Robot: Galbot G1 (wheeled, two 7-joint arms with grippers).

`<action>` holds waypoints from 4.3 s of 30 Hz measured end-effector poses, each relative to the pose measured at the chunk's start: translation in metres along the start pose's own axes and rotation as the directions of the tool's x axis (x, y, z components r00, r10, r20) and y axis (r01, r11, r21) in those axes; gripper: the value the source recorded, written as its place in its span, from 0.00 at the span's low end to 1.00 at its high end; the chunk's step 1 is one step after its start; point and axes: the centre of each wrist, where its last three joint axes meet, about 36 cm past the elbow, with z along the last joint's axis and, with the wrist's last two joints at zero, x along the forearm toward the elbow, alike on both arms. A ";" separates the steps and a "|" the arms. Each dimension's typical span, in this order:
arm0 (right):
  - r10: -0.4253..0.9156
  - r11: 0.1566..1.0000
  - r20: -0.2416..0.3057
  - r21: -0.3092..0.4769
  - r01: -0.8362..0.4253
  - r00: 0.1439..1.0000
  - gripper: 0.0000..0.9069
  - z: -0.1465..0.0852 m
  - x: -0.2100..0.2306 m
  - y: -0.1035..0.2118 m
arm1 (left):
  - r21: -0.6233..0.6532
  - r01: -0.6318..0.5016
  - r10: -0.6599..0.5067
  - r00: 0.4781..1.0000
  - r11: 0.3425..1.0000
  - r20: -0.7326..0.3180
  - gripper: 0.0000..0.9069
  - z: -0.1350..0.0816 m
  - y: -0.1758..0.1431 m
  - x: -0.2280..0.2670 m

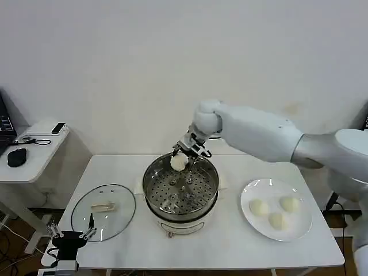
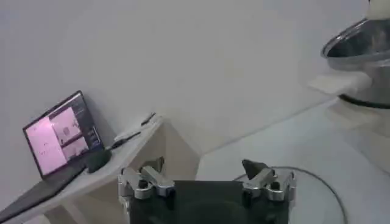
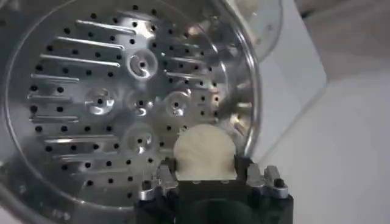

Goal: Take steamed baozi put them in steamer then cover it.

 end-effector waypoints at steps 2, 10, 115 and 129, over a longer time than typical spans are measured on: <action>-0.001 1.000 0.001 0.028 0.001 1.000 0.71 -0.001 -0.005 -0.001 | 0.001 0.000 0.000 1.000 1.000 0.000 1.00 0.000 0.000 0.001; -0.004 0.992 -0.009 0.125 0.005 1.000 0.71 0.002 -0.022 -0.002 | 0.002 0.002 -0.002 1.000 1.000 0.001 1.00 0.000 0.000 0.002; -0.187 0.647 -0.095 -0.761 0.050 0.978 0.70 0.074 -0.024 0.351 | -0.014 -0.044 0.045 0.998 0.999 0.041 1.00 -0.012 0.004 -0.017; -0.169 0.643 -0.122 -0.765 0.015 0.978 0.70 0.086 0.020 0.337 | -0.008 -0.045 0.046 0.998 0.999 0.053 1.00 -0.018 0.004 -0.013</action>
